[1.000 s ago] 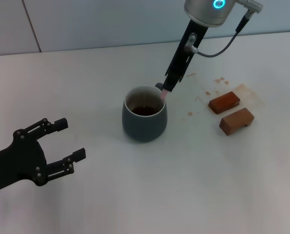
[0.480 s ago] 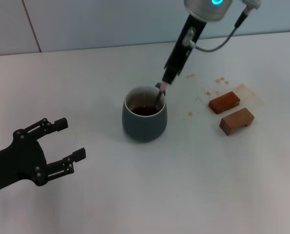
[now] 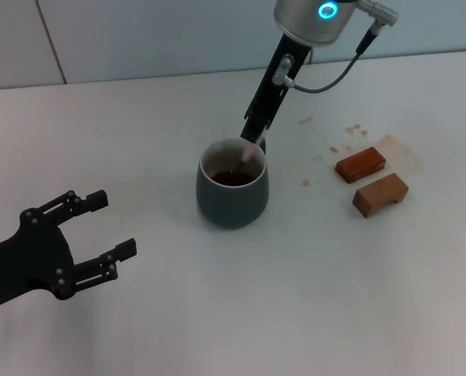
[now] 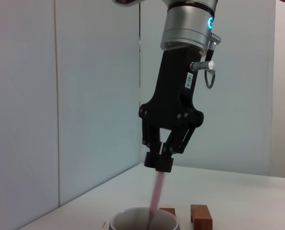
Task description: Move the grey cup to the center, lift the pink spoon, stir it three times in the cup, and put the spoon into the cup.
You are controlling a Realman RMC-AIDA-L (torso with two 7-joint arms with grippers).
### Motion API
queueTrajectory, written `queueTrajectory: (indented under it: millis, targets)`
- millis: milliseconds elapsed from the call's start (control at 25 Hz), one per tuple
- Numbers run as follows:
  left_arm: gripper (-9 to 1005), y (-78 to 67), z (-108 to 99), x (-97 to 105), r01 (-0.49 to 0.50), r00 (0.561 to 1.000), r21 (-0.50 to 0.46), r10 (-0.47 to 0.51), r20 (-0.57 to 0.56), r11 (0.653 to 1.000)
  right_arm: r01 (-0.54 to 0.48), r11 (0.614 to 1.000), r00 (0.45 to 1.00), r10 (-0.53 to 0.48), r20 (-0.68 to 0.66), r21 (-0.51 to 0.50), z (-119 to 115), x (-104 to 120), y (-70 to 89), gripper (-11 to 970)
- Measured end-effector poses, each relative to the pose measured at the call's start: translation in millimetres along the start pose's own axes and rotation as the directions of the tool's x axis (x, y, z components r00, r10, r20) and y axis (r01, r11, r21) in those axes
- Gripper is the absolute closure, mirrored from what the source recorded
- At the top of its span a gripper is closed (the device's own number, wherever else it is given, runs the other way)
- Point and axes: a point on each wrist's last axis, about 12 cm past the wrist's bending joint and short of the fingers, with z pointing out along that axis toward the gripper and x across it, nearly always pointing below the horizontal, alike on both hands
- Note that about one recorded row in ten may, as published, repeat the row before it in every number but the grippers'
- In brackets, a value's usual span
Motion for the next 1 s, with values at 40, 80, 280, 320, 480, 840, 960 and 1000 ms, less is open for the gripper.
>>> queueTrajectory:
  millis: [40, 80, 280, 320, 480, 840, 960, 1000]
  targets:
    - [186, -0.1, 0, 0, 0.0, 1.0, 0.0, 0.0, 0.0, 1.0, 0.0, 1.0, 1.0, 0.0, 0.005, 0.003, 1, 0, -0.3, 828]
    - [186, -0.1, 0, 0, 0.0, 1.0, -0.001, 0.0, 0.0, 1.0, -0.001, 1.0, 1.0, 0.001, 0.011, 0.007, 1, 0, -0.6, 792]
    - [185, 0.3, -2, 0, -0.001, 1.0, -0.004, 0.001, -0.002, 1.0, 0.009, 1.0, 0.998, -0.01, 0.063, 0.019, 2, 1, 0.9, 612]
    - [185, 0.3, -2, 0, -0.001, 1.0, -0.004, 0.001, -0.002, 1.0, 0.007, 1.0, 0.996, -0.009, 0.09, 0.021, 1, 2, 0.4, 592]
    - [185, 0.9, -1, 0, -0.001, 1.0, -0.003, 0.001, -0.002, 1.0, -0.048, 0.999, 0.96, 0.044, 0.278, 0.008, -8, 18, -9.4, 510]
    - [185, 2.1, 0, -1, 0.0, 1.0, -0.006, 0.0, -0.001, 1.0, -0.172, 0.97, 0.521, 0.238, 0.82, -0.172, -25, 129, -39.1, 408]
    - [186, 2.8, 0, -2, -0.001, 1.0, -0.009, 0.001, 0.004, 1.0, -0.207, 0.955, 0.317, 0.27, 0.909, -0.212, -14, 174, -43.2, 407]
    - [186, 2.8, 0, -2, -0.001, 1.0, -0.009, 0.001, 0.004, 1.0, -0.219, 0.951, 0.265, 0.273, 0.925, -0.219, -10, 187, -43.6, 407]
